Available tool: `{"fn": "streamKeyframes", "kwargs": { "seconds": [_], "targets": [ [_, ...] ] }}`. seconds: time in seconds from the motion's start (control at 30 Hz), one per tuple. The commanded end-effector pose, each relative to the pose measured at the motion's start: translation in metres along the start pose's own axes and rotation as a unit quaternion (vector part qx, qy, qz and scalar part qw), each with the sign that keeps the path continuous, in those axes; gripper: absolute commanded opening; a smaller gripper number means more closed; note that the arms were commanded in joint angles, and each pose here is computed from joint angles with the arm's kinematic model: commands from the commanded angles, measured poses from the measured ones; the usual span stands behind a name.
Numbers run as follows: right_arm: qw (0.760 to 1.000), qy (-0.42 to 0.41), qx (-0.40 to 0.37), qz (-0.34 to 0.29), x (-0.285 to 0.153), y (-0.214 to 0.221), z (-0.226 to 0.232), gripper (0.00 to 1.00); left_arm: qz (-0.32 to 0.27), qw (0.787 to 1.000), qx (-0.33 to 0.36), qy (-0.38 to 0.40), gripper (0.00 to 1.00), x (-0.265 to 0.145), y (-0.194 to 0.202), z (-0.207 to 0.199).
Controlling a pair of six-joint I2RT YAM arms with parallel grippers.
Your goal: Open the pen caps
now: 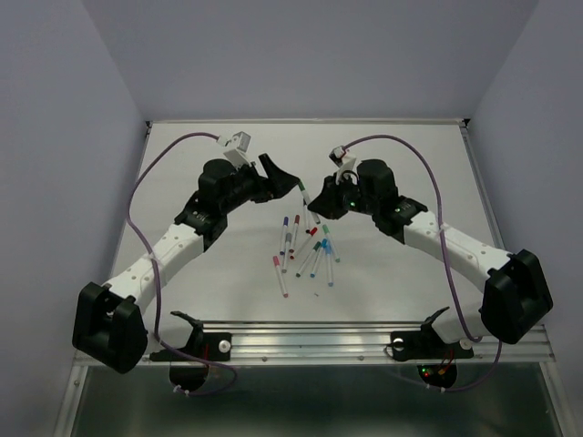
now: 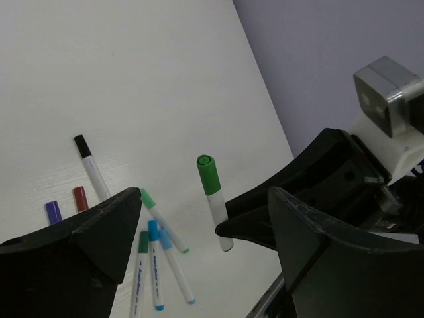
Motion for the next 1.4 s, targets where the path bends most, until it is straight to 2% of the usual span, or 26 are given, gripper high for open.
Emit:
{"fn": "streamKeyframes", "kwargs": {
  "seconds": [0.0, 0.1, 0.13, 0.23, 0.33, 0.37, 0.47, 0.6, 0.97, 1.07, 1.37],
  "targets": [
    [0.997, -0.063, -0.013, -0.049, -0.002, -0.034, 0.020, 0.01, -0.007, 0.999, 0.015, 0.049, 0.87, 0.009, -0.008, -0.025],
    [0.997, -0.069, -0.006, -0.037, -0.001, -0.034, 0.021, 0.01, -0.012, 0.999, 0.013, 0.043, 0.84, 0.013, -0.007, -0.027],
    [0.997, -0.071, -0.004, -0.031, -0.001, -0.033, 0.021, 0.01, -0.015, 0.999, 0.013, 0.042, 0.78, 0.014, -0.008, -0.028],
    [0.997, -0.076, 0.001, -0.027, 0.000, -0.034, 0.023, 0.01, -0.011, 0.999, 0.014, 0.041, 0.77, 0.017, -0.005, -0.029],
    [0.997, -0.076, 0.013, -0.010, 0.001, -0.035, 0.024, 0.01, -0.008, 0.999, 0.014, 0.039, 0.70, 0.020, -0.003, -0.029],
    [0.997, -0.074, 0.021, 0.000, 0.001, -0.034, 0.024, 0.01, -0.006, 0.999, 0.013, 0.036, 0.65, 0.021, -0.002, -0.028],
    [0.997, -0.068, 0.035, 0.012, 0.002, -0.037, 0.024, 0.01, -0.006, 0.999, 0.014, 0.034, 0.64, 0.022, -0.001, -0.028],
    [0.996, -0.076, 0.042, 0.011, 0.000, -0.041, 0.028, 0.01, -0.005, 1.000, 0.015, 0.018, 0.58, 0.025, 0.001, -0.024],
    [0.994, -0.079, 0.060, 0.052, 0.002, -0.036, 0.028, 0.01, -0.024, 1.000, 0.014, 0.011, 0.54, 0.024, -0.003, -0.029],
    [0.994, -0.075, 0.060, 0.049, 0.001, -0.037, 0.028, 0.01, -0.023, 1.000, 0.015, 0.007, 0.50, 0.025, -0.002, -0.027],
    [0.995, -0.068, 0.060, 0.038, 0.000, -0.044, 0.029, 0.01, -0.012, 1.000, 0.019, 0.012, 0.50, 0.026, 0.003, -0.027]
  ]
}}
Point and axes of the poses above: each gripper's point midway between its finger pads, its own x axis out along the fingers, its own z axis along the line the jaws close on, y = z × x, the point moved 8 cm from there along -x, back along the fingers, and after that the axes turned 4 degrees about -x, right-handed, at the moved point
